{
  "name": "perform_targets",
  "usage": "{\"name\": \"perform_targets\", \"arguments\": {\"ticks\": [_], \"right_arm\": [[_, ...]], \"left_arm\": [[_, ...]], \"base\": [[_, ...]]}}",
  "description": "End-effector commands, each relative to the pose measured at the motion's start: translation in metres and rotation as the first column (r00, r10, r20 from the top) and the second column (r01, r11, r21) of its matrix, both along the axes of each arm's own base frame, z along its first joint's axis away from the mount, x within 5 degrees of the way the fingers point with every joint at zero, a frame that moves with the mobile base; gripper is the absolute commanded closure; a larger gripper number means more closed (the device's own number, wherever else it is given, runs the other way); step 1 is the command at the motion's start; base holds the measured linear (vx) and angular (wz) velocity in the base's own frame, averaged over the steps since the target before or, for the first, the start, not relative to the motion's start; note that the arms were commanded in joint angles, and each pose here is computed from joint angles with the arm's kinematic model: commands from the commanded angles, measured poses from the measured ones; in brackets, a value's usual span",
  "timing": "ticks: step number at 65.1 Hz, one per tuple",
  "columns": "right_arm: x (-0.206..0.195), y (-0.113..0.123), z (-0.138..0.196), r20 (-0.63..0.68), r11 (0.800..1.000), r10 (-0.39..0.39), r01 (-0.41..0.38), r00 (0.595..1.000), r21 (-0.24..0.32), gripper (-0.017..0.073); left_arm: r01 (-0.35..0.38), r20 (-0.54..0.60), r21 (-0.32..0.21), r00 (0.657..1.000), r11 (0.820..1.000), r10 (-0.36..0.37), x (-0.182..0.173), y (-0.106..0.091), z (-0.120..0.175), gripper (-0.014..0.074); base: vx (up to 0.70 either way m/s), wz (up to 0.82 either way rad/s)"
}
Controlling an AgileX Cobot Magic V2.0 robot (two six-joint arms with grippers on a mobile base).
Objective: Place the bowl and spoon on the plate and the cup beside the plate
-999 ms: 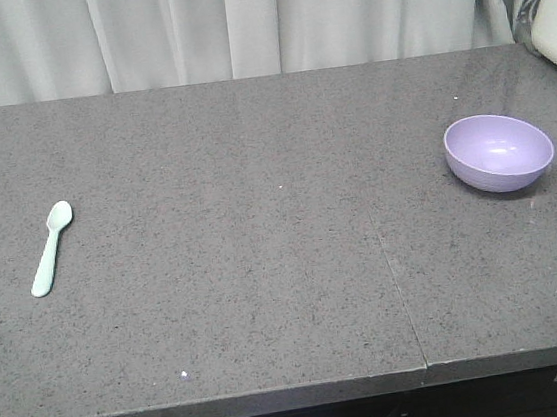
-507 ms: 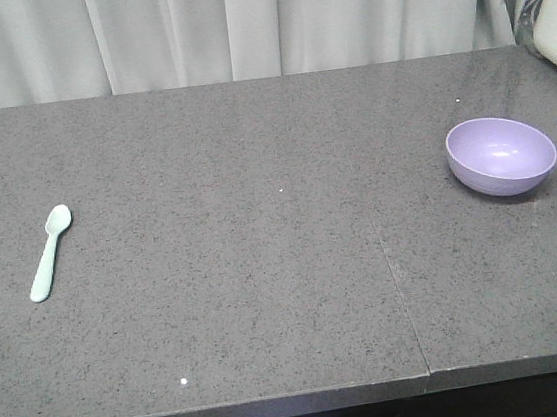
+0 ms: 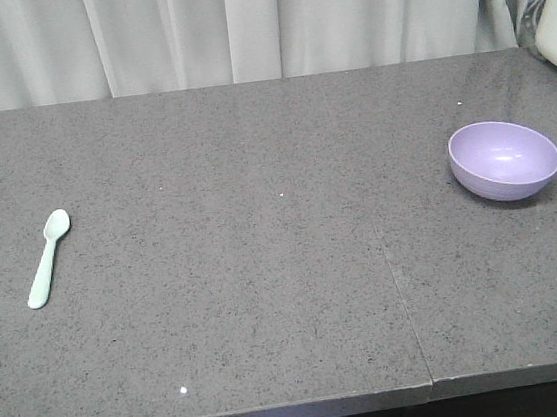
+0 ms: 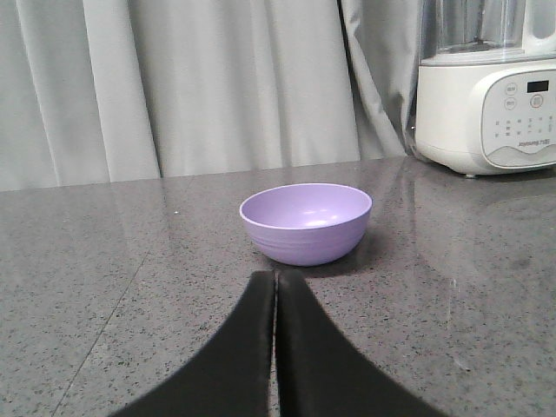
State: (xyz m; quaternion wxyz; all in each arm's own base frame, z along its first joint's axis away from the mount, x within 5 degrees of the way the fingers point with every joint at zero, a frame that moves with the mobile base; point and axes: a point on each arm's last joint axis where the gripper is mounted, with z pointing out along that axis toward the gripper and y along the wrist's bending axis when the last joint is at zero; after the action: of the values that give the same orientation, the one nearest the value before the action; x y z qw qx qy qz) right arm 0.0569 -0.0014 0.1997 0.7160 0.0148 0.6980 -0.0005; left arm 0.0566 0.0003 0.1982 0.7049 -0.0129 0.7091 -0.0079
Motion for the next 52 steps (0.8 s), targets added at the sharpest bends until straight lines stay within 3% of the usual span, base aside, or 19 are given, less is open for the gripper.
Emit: {"name": "perform_targets", "arguments": {"ticks": [1,52], "right_arm": [[-0.0009,0.0004,0.0029,0.073,1.000,0.002,0.000,0.997,-0.018,0.0561],[-0.0009,0.0004,0.0029,0.073,1.000,0.002,0.000,0.997,-0.018,0.0561]], "left_arm": [[-0.004,0.054,-0.009,0.999,1.000,0.005,-0.0001,0.0004,-0.0033,0.0599],[-0.004,0.054,-0.009,0.999,1.000,0.005,-0.0001,0.0004,-0.0033,0.0599]], "base": [[0.01,0.00],[0.01,0.00]]}}
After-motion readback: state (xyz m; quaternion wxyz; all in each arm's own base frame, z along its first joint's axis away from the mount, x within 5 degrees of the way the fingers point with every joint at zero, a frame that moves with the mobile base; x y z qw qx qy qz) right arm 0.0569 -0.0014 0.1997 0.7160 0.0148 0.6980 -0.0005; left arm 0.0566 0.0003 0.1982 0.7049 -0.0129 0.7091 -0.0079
